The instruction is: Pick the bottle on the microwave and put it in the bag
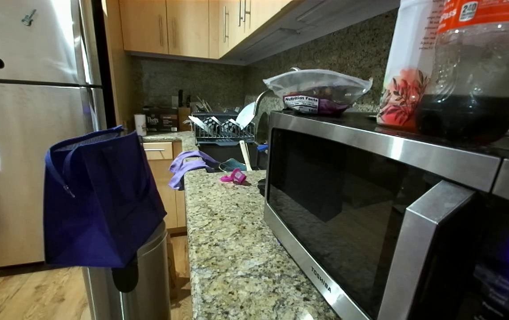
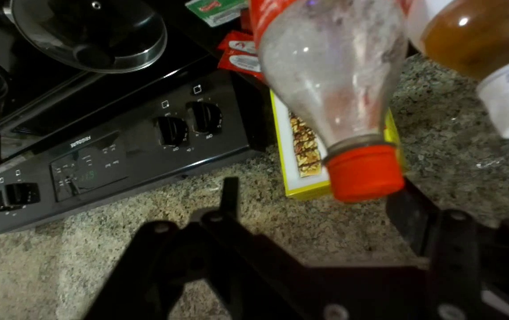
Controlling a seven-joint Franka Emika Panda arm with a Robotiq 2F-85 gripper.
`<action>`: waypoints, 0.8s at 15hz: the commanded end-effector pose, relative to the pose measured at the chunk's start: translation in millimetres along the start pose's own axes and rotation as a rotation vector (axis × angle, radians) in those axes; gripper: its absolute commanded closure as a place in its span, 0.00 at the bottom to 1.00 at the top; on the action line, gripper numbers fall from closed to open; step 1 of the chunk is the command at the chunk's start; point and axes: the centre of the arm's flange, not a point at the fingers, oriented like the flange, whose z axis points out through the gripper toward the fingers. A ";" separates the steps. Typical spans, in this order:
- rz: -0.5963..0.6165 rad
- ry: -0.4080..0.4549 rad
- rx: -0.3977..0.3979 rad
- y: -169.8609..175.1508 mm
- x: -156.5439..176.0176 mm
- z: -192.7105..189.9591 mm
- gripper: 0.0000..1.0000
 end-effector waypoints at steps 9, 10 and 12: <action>0.038 0.029 -0.035 31.3 21.0 -1.4 0.17; 0.021 0.023 -0.015 30.6 20.0 -5.8 0.10; 0.010 0.027 0.006 27.4 18.9 -13.2 0.00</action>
